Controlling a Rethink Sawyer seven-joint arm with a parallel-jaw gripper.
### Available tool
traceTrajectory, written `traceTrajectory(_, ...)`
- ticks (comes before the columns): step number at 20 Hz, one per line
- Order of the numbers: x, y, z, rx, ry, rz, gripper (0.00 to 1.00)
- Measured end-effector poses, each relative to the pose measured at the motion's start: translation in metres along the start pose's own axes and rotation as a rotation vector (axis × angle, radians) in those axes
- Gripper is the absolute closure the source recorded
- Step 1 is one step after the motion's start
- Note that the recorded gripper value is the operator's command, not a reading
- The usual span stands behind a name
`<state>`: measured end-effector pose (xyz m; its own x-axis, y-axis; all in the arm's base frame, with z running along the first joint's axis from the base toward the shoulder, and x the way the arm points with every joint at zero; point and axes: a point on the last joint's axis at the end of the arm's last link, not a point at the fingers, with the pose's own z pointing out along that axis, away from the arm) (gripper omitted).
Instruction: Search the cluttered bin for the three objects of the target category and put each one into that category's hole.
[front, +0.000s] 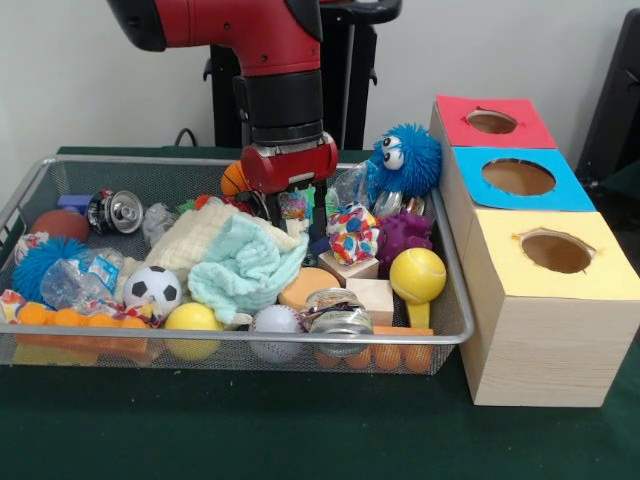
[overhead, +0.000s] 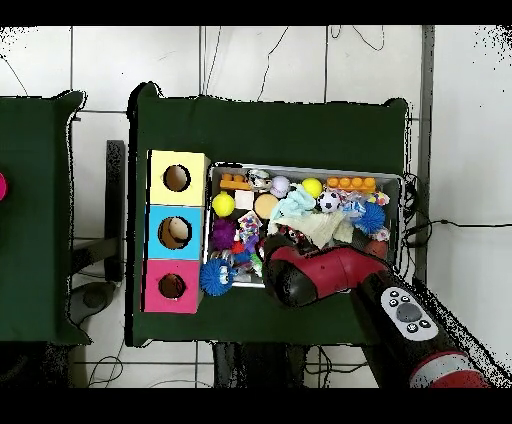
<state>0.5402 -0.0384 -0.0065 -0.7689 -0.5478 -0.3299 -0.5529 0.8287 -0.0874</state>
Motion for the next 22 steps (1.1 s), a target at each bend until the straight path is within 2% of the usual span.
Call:
traceTrajectory(7,-0.006,-0.007,-0.005,0.007,0.024,0.082,0.00)
traceTrajectory(11,-0.011,-0.007,-0.007,0.010,0.031,0.109,0.00)
traceTrajectory(22,-0.008,-0.001,-0.006,0.018,0.061,0.112,0.00)
